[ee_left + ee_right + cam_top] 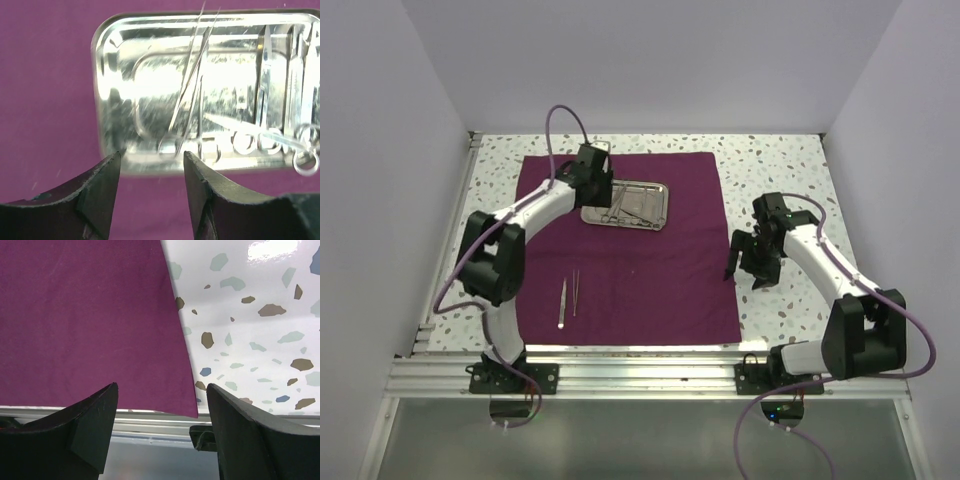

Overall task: Open and lay out the surgical kit
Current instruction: Place the medical item in the surgical kit, then pick up the medical item from the container.

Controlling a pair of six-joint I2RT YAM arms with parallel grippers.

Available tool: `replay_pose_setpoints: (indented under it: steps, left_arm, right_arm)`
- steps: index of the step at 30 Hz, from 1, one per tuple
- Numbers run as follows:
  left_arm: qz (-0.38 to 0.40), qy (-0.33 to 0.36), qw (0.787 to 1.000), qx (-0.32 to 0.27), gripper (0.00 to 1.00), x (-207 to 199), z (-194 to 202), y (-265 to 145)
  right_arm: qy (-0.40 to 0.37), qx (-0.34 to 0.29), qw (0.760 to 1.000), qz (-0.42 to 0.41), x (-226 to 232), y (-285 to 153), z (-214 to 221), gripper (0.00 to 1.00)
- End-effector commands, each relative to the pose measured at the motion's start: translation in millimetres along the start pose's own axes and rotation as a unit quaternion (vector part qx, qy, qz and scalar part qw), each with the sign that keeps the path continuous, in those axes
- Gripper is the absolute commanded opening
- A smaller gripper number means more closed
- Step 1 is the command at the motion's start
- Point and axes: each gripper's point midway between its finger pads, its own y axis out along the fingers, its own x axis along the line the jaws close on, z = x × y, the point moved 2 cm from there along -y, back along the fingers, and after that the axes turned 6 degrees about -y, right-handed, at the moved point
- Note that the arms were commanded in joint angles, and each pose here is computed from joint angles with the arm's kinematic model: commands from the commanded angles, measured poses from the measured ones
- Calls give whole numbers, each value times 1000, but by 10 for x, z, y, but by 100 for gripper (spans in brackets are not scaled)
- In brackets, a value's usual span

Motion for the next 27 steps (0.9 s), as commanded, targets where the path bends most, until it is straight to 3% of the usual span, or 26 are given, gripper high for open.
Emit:
replay_pose_setpoints:
  steps: [1,13,20,27]
  left_arm:
    - [45,26,998,-27,57,-188,-304,262]
    - [57,27,998,-17,53,-393,-491,943]
    - [49,27,998,4,37,-358,-360,1134]
    - [48,28,998,21,26,-312,-242,1242]
  right_arm:
    - [6,-13,1000,12,14,-90,-108,75]
    - [19,4,999,41,-51,-72,-107,75]
    - [19,8,999,45,-48,-58,-148,75]
    - [16,9,999,45,-31,-35,-203,75]
